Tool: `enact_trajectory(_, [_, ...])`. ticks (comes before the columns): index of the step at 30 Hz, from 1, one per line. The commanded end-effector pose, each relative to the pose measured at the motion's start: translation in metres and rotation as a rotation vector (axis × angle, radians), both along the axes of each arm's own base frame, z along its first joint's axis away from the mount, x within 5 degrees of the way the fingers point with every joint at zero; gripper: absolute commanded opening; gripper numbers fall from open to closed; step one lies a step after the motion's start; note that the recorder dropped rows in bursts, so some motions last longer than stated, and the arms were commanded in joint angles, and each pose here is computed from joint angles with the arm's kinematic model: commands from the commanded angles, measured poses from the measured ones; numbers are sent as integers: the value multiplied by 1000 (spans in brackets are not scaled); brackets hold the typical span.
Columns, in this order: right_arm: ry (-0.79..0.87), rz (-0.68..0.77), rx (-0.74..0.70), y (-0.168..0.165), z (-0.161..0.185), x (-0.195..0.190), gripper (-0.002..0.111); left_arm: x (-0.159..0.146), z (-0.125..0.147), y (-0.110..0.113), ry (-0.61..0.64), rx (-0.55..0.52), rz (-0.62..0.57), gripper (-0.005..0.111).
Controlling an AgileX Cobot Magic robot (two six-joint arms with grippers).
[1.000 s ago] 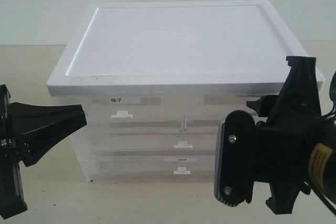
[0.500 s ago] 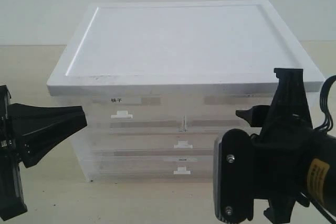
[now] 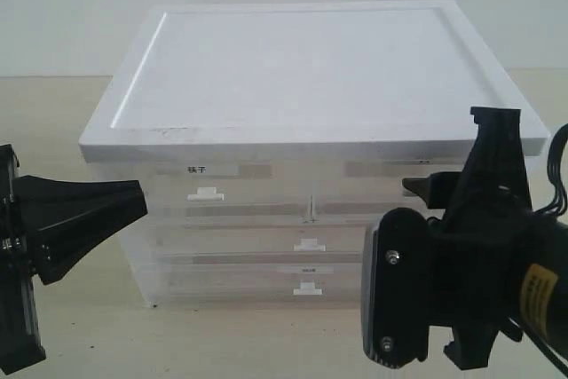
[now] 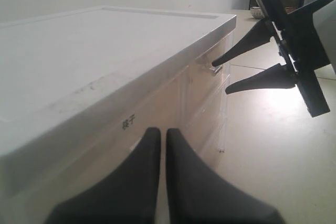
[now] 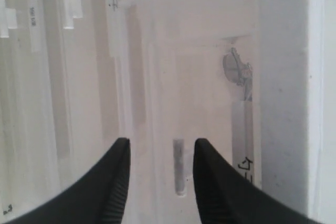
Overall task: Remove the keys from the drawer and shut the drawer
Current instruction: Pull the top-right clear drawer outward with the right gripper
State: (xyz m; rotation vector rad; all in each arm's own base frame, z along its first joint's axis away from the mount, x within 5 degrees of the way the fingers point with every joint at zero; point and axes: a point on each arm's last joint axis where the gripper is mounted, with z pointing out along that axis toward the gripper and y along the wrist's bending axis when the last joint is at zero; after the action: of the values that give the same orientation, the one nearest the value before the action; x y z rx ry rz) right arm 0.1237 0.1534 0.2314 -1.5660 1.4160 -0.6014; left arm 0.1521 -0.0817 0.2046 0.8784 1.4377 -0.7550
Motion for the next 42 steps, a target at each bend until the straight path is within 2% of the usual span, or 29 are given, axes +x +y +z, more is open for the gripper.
enact_trajectory(1, [-22,-2,-17,-3,-3,1,35,-1,0,-1,6,-11,-10,5])
enact_trajectory(6, [-46,12,-36,-5,-5,1,35,-1,0,-1,6,-11,-10,5])
enact_trajectory(11, [-56,-15,18,-5,-3,4,35,-1,0,-1,6,-11,-10,5])
enact_trajectory(13, [-34,-39,-5,-7,-9,10,35,-1,0,-1,6,-11,-10,5])
enact_trajectory(16, [-89,-20,-66,-4,-12,16,35,-1,0,-1,6,-7,-16,5])
enact_trajectory(19, [-94,1,-2,1,-10,16,35,-1,0,-1,6,-5,-18,5])
enact_trajectory(25, [-115,-29,-1,-2,-8,18,34,-1,0,-1,6,-5,-18,5])
enact_trajectory(27, [-114,-29,-2,-2,-8,18,26,-1,0,-1,6,-5,-18,5])
enact_trajectory(31, [-100,-41,-14,-3,-9,18,0,-1,0,-1,6,-5,-18,5])
enact_trajectory(42, [-60,-118,-81,-12,-13,16,0,-1,0,-1,6,-5,-18,5])
